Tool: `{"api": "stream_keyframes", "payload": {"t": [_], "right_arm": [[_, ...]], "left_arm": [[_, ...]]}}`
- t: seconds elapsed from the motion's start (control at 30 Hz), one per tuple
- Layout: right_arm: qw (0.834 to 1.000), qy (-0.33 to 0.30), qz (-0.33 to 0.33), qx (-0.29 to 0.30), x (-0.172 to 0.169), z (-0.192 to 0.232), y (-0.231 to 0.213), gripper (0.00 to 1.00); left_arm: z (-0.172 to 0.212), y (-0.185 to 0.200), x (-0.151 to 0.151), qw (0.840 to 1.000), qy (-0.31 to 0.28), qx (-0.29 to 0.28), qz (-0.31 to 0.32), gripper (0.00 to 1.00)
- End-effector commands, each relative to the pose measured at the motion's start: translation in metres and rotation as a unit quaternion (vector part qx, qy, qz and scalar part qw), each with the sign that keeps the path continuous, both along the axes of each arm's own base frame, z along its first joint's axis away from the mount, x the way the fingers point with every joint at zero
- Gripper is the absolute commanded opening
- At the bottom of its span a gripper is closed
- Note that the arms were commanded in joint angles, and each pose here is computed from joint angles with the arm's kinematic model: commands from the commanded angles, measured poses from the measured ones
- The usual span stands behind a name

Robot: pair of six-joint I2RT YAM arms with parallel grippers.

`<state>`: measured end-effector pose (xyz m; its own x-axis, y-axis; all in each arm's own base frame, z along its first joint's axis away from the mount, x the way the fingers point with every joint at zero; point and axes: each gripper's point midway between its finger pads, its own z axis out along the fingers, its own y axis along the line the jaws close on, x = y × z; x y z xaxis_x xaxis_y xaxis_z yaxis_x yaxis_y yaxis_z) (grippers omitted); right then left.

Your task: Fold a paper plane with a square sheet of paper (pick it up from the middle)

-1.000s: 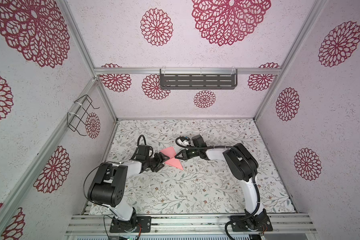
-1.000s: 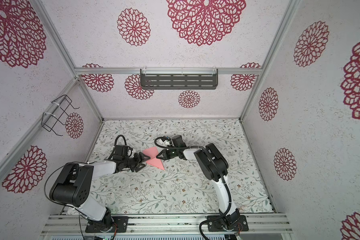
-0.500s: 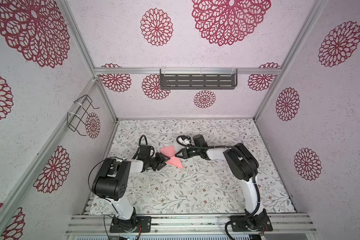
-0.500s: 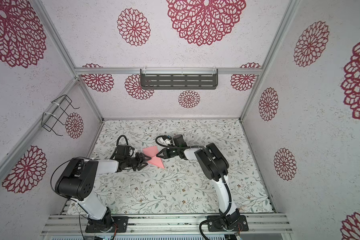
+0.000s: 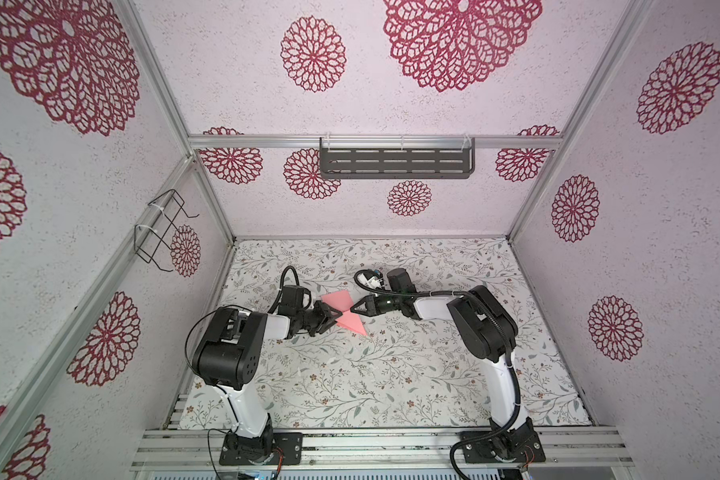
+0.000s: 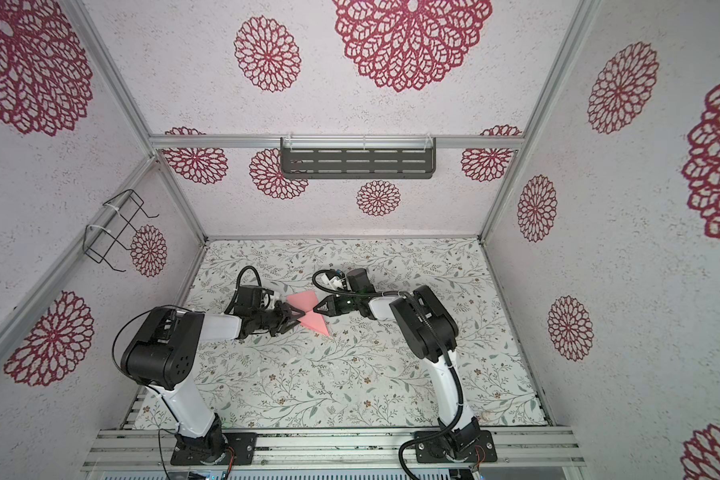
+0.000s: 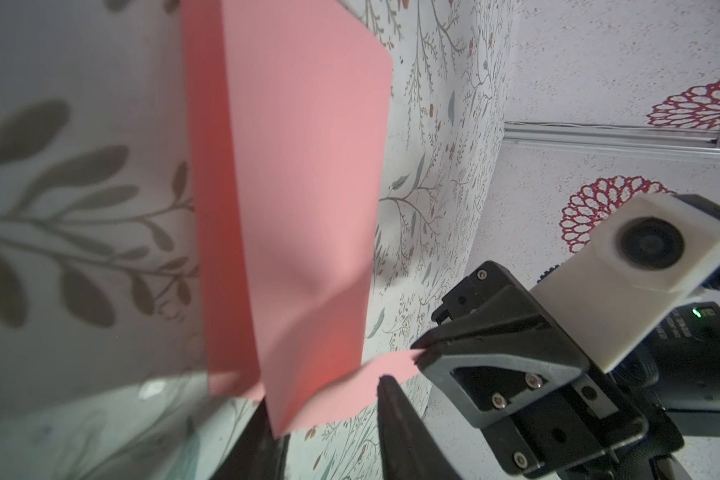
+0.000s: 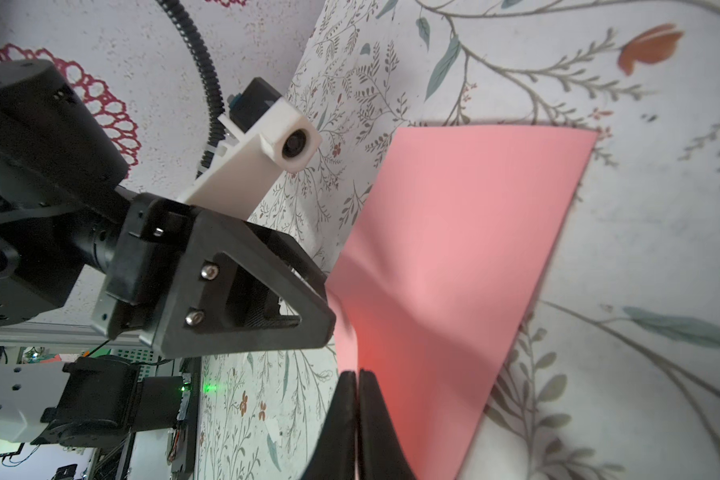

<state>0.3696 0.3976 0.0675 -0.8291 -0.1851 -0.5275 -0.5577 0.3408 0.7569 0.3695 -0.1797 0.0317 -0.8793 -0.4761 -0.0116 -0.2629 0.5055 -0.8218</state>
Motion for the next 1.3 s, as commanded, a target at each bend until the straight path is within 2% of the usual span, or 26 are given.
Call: {"api": "stream_keyframes", "payload": {"t": [0.0,0.23,0.43,0.63,0.73,0.87,1.0,1.17,1.27], "right_arm": [[1.0,-0.008,-0.006,0.003,0.006,0.004,-0.004,0.13],[0.999,-0.012,-0.012,-0.029,0.009,-0.008,-0.007,0.17],[0.997,-0.026,-0.017,-0.073,0.013,-0.019,-0.008,0.24],[0.992,-0.053,-0.036,-0.106,0.019,-0.013,-0.011,0.28],[0.988,-0.077,-0.06,-0.117,0.023,-0.002,-0.018,0.35],[0.974,-0.144,-0.119,-0.13,0.031,0.023,-0.04,0.49],[0.952,-0.228,-0.159,-0.13,0.027,0.044,-0.059,0.56],[0.929,-0.315,-0.117,-0.154,0.003,0.041,-0.048,0.56],[0.921,-0.344,-0.082,-0.162,-0.01,0.031,-0.032,0.52]], "left_arm": [[0.008,-0.007,0.007,0.999,-0.034,-0.002,-0.021,0.37],[0.005,-0.011,0.008,0.999,-0.036,-0.009,-0.029,0.36],[0.005,-0.014,0.008,0.999,-0.04,-0.009,-0.036,0.34],[0.003,-0.014,0.009,0.999,-0.034,-0.004,-0.034,0.24],[0.003,-0.013,0.009,0.999,-0.03,0.004,-0.031,0.19],[0.002,-0.009,0.01,0.999,-0.021,0.018,-0.025,0.12],[0.002,-0.006,0.008,0.999,-0.001,0.034,-0.017,0.09],[0.007,-0.003,0.008,0.999,0.014,0.042,-0.002,0.06],[0.009,0.0,0.007,0.998,0.024,0.053,0.006,0.05]]}}
